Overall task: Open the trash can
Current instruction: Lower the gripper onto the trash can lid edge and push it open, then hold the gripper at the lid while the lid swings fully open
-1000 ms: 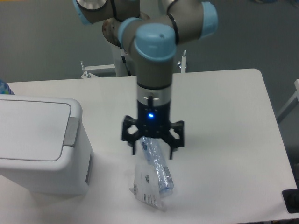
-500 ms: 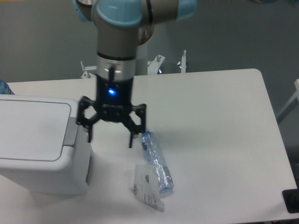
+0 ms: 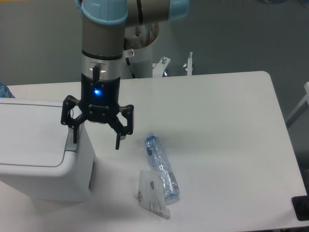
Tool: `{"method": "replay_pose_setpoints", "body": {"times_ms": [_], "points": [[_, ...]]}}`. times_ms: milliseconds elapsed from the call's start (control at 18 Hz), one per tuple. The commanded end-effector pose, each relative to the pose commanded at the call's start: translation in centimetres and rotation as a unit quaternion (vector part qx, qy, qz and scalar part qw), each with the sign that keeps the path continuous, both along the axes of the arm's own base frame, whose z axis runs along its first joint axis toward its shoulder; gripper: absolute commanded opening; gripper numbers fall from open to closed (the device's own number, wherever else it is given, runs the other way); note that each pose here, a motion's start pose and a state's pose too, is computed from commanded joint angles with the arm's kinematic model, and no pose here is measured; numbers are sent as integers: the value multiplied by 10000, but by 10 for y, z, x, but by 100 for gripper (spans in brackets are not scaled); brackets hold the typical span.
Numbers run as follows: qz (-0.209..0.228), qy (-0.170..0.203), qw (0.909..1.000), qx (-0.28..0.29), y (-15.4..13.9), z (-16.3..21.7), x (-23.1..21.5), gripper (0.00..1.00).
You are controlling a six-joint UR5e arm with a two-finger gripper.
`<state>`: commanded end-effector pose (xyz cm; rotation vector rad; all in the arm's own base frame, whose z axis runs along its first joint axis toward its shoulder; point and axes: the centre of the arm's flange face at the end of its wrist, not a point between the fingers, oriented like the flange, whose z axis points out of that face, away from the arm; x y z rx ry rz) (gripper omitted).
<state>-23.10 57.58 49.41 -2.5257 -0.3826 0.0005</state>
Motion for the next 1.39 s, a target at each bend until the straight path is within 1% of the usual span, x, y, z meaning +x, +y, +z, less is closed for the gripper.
{"method": "replay_pose_setpoints", "body": {"times_ms": [389,1389], "points": [[-22,-51,10000,-74,1,-11,1,100],[-17,-87,9999,-110,4,-16,1,100]]}}
